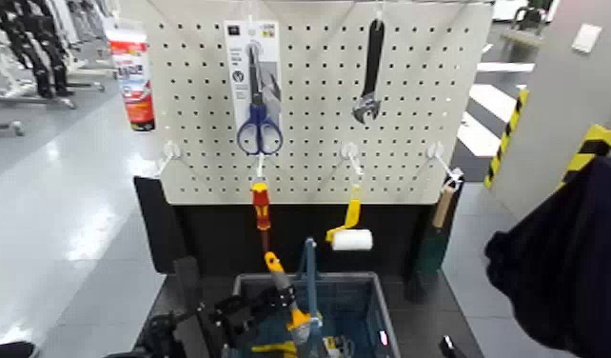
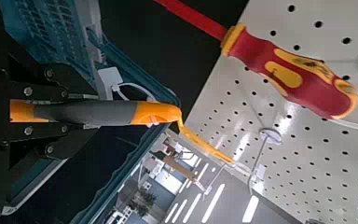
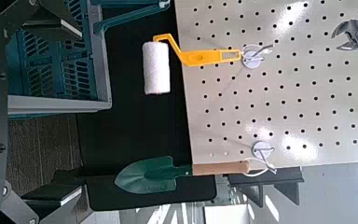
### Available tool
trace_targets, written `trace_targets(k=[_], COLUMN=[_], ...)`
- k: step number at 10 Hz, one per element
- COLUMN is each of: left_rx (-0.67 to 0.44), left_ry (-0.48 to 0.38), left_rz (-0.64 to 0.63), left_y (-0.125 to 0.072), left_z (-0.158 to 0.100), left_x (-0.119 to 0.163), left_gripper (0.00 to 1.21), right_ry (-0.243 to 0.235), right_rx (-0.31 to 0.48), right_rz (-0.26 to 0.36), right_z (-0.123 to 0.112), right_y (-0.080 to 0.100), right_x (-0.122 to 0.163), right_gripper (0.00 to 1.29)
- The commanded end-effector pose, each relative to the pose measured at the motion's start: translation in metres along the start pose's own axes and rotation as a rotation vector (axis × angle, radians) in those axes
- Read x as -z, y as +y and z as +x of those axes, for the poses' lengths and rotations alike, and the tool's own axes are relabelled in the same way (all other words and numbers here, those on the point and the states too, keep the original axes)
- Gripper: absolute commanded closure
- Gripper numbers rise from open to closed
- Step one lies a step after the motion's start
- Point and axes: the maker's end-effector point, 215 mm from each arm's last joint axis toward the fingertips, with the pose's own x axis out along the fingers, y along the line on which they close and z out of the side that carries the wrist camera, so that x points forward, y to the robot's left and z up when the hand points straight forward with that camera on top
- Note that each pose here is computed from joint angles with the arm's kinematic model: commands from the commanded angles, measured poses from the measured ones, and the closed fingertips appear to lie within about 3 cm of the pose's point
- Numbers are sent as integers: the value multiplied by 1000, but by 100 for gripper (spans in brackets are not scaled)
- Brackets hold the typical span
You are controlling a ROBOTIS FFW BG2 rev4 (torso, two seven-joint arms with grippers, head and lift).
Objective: Put the yellow paint brush into the crate.
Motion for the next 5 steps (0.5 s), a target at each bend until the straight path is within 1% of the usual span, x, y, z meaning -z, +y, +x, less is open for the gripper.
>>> trace_targets(k=[1,2,3,4,5], left_rx=[7,9,11,15,19], left_ry=[-17,-30,-39,-56,-71], left_rz=[-49,-60,-59,-48,-39], left_y=[-1,-3,-5,-8,-11], left_z=[1,1,0,1,1], left_x=[3,3,0,-7,-15], left_gripper=[108,95,62,32,12], right_ry=[-2,-2,0,0,1], right_rx=[1,1,1,1,1], right_rz=[3,3,3,3,2], right_z=[0,0,0,0,0], right_y=[0,0,-1,-1,-1], right_x=[-1,-1,0,0,0], right_gripper=[14,14,14,14,14])
